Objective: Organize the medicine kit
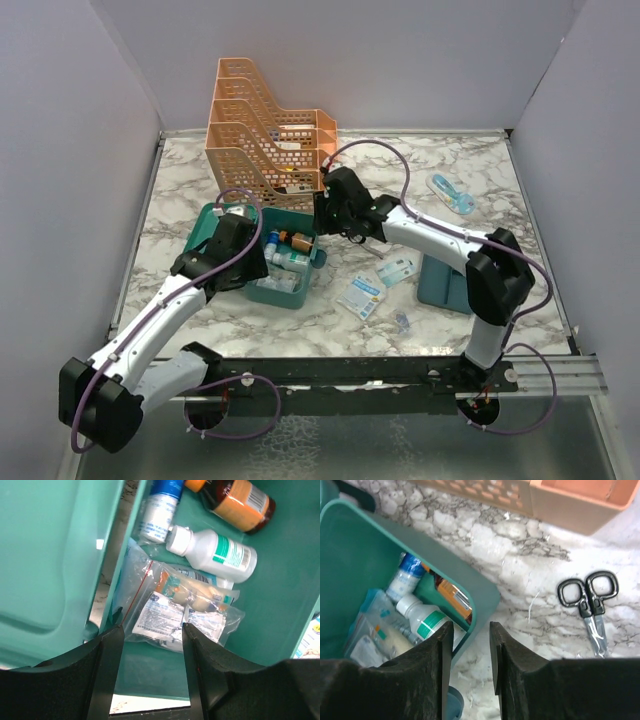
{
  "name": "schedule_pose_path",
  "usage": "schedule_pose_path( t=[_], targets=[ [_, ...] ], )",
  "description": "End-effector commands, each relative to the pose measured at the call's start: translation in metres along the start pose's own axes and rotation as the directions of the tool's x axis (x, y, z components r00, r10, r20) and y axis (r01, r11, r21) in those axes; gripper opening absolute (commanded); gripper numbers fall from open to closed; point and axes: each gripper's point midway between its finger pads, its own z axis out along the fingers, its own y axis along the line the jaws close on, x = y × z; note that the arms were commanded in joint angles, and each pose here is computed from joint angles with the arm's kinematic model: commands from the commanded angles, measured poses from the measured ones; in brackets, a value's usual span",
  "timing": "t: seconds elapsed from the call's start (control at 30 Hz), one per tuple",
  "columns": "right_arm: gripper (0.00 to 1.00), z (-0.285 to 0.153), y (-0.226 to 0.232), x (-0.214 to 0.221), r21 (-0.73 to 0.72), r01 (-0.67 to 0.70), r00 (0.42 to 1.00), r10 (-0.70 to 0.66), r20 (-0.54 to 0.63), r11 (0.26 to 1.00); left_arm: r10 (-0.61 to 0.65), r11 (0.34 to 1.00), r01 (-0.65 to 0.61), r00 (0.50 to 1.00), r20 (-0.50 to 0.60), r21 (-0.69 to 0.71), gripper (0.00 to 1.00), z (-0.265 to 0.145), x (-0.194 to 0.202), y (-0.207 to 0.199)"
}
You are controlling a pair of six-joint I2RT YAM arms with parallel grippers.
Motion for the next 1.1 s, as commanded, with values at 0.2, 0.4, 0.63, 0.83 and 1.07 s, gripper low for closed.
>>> schedule_pose_path(
  t=[0.2,0.4,0.63,0.83,1.07],
  targets=[
    [0.31,-0.035,-0.003,0.069,-0.089,-0.021,0.985,0.005,-0.170,0.996,-0.085,0.992,0.088,0.996,0.039,-0.088,0.54,-0.003,0.000,0.027],
    [0.31,-0.058,0.001,0.098,-0.147,-0.058,0.972,0.023,-0.233,0.987,-0.075,0.991,0.078,0.996,0.038,-0.109,0.54,0.003,-0.004,0.030],
    [0.34,-0.081,0.004,0.135,-0.190,-0.099,0.948,0.035,-0.315,0.977,-0.067,0.991,0.072,0.997,0.039,-0.116,0.54,0.008,-0.010,0.030],
    [0.37,-0.101,0.012,0.166,-0.257,-0.089,0.920,-0.020,-0.392,0.962,-0.072,0.991,0.075,0.997,0.035,-0.114,0.54,0.010,-0.011,0.029],
    [0.40,-0.122,0.040,0.183,-0.417,-0.049,0.901,-0.140,-0.411,0.907,-0.077,0.988,0.083,0.996,0.051,-0.130,0.54,0.012,-0.013,0.032]
  ],
)
